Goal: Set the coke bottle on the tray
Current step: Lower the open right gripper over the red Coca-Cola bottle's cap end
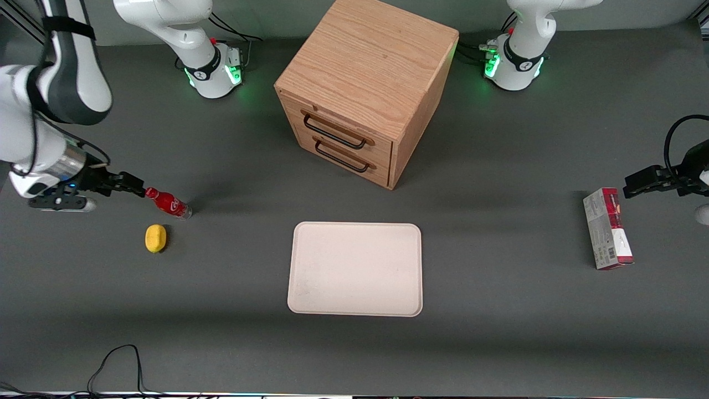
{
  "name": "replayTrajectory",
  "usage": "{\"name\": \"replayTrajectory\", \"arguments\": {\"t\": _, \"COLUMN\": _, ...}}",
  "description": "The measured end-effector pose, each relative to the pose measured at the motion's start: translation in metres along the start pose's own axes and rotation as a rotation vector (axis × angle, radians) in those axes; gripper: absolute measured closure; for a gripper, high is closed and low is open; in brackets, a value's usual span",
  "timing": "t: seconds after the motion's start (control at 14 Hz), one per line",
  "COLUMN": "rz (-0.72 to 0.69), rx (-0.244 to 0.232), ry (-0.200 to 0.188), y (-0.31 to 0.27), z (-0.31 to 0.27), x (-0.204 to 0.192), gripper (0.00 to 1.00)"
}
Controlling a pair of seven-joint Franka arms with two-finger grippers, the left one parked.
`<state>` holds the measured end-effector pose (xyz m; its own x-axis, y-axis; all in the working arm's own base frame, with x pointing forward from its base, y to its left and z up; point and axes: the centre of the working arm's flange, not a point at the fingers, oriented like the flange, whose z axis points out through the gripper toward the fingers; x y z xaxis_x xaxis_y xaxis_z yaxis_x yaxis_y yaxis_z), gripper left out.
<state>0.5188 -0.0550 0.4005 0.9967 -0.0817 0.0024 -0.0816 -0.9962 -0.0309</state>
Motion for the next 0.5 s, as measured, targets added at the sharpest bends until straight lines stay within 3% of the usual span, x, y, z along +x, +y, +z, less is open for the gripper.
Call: {"name": "replayTrajectory", "arguments": {"t": 0.5, "rz": 0.006, "rx": -0.004, "ry": 0.034, "y": 0.002, "z": 0.069, "x": -0.035, "gripper": 0.0}}
